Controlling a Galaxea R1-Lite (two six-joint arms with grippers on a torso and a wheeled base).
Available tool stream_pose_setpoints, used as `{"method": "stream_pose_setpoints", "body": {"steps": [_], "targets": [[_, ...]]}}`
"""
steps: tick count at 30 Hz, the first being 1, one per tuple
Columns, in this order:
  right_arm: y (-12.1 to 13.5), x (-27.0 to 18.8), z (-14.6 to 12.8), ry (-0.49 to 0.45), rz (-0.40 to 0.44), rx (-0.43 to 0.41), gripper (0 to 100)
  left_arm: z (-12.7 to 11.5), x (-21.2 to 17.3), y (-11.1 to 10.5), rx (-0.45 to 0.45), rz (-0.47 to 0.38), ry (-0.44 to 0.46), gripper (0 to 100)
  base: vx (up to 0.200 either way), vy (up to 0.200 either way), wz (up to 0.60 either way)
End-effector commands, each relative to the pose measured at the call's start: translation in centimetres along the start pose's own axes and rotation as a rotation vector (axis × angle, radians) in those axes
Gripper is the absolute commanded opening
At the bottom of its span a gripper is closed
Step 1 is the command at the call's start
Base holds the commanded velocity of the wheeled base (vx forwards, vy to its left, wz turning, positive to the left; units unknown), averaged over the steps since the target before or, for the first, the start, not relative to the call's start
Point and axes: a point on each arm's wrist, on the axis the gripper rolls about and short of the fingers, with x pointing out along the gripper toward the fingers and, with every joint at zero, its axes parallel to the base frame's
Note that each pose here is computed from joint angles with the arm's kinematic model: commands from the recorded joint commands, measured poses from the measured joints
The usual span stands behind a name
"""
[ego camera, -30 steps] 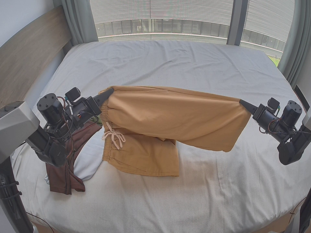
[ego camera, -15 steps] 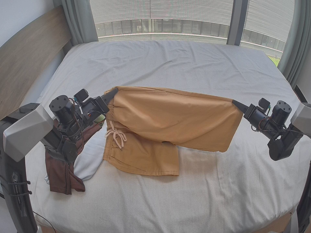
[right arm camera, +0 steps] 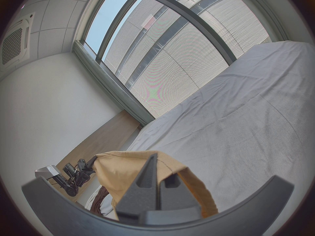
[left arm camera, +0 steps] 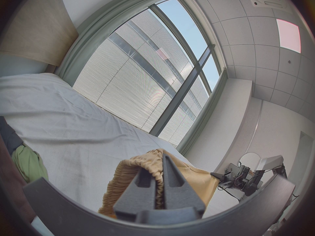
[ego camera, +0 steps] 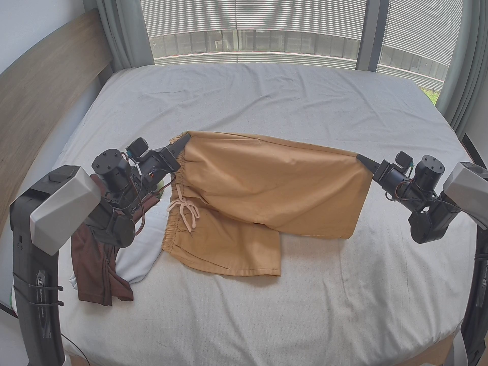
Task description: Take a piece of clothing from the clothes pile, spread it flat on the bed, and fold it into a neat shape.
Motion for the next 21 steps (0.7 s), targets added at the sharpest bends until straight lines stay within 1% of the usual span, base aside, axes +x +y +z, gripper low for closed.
{"method": "stream_pose_setpoints", "body": {"steps": [1,6,10,16,18,19,21], "targets": [[-1.0,1.0,-0.2,-0.006,0.006,-0.004,0,-1.2,0.9,1.4,0.004,0.02,-0.025,0,0.0,0.0,0.0],[-1.7,1.6,-0.2,-0.017,0.003,-0.008,0,-1.6,1.7,2.4,0.007,0.025,-0.036,0,0.0,0.0,0.0],[-2.4,2.3,-0.1,-0.027,0.005,-0.016,0,-1.4,2.1,2.9,0.004,0.029,-0.041,0,0.0,0.0,0.0],[-3.5,3.1,-0.5,-0.023,0.0,-0.012,0,-1.5,2.6,3.2,0.0,0.026,-0.043,0,0.0,0.0,0.0],[-3.5,3.1,-0.5,-0.023,0.0,-0.012,0,-1.5,2.6,3.2,0.0,0.026,-0.043,0,0.0,0.0,0.0],[-4.1,3.3,-0.9,-0.023,0.0,-0.012,0,-1.4,2.8,3.2,-0.001,0.025,-0.042,0,0.0,0.0,0.0],[-4.3,3.5,-1.0,-0.025,0.002,-0.013,0,-1.3,2.9,3.3,-0.001,0.026,-0.043,0,0.0,0.0,0.0]]}}
